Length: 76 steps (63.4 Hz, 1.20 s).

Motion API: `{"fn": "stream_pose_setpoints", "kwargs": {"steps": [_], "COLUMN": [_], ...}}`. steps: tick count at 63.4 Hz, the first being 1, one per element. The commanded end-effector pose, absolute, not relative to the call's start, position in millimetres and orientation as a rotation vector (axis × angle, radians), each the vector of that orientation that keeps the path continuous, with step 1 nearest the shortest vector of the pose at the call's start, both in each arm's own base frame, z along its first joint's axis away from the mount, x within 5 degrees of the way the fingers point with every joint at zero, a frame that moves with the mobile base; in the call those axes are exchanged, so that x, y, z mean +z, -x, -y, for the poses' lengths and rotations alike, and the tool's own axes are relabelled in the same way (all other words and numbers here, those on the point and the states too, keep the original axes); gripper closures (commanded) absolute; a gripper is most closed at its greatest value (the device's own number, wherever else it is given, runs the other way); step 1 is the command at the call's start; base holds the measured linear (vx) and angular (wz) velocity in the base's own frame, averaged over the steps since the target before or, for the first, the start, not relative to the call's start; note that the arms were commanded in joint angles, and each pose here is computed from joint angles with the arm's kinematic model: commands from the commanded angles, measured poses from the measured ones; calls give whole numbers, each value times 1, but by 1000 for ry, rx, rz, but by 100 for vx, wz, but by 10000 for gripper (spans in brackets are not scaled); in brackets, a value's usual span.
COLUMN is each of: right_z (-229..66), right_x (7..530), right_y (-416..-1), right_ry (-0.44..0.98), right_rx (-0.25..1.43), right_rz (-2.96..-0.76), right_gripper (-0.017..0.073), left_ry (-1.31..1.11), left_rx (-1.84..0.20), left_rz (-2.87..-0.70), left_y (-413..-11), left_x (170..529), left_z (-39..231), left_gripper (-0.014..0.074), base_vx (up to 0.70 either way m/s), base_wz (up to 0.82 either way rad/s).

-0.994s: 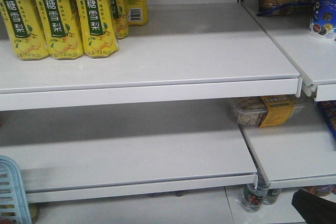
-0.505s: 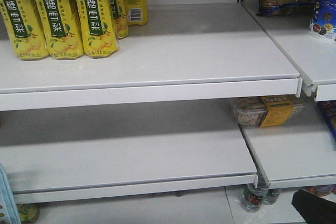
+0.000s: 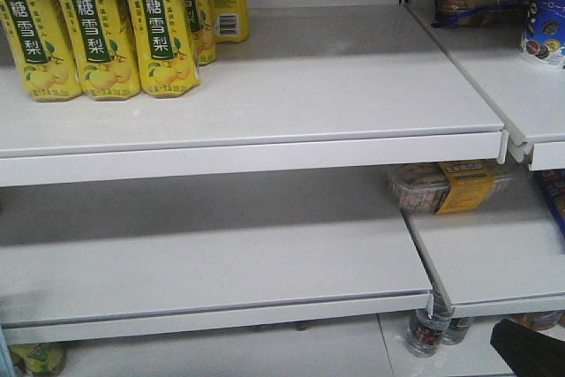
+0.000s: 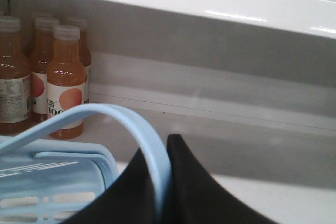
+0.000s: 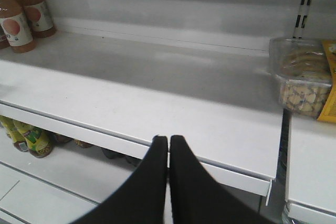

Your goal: Place coke in basket with both arms

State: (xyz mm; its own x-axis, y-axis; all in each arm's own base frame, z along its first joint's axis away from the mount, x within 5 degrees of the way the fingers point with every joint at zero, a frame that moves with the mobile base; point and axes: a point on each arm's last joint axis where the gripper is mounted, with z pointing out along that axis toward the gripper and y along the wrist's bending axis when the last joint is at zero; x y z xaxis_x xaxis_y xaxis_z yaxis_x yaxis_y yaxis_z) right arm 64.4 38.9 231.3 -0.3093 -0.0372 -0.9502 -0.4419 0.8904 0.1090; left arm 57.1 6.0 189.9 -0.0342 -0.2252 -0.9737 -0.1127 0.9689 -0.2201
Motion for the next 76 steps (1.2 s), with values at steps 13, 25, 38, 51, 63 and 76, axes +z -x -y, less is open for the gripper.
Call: {"fn": "stream_pose_setpoints", "kwargs": {"steps": [13,25,38,51,63,76], "right_z": [-37,-37,-37,-37,-37,-37], "right_x": [243,243,243,243,243,243], "right_y": [-67,-67,-67,-67,-67,-67], "right_ry": [313,313,313,313,313,313], "right_rx": [407,407,407,407,407,407], "right_rz": [-1798,-1798,-1798,-1798,-1798,-1798], "right_gripper": [564,564,564,564,564,564], "left_ry": [180,140,122,121,121,121], "left_rx": [-38,1,20,21,21,21], "left_rz": [-1456,-1451,-1453,-1454,-1454,-1454], "left_y": [-55,-55,-55,-55,-55,-55], "left_x": [203,204,204,204,204,204], "left_z": [-5,-5,-5,-5,-5,-5], "left_gripper": [600,600,600,600,600,600], "base_vx": [0,0,0,0,0,0], "base_wz": [0,0,0,0,0,0]}}
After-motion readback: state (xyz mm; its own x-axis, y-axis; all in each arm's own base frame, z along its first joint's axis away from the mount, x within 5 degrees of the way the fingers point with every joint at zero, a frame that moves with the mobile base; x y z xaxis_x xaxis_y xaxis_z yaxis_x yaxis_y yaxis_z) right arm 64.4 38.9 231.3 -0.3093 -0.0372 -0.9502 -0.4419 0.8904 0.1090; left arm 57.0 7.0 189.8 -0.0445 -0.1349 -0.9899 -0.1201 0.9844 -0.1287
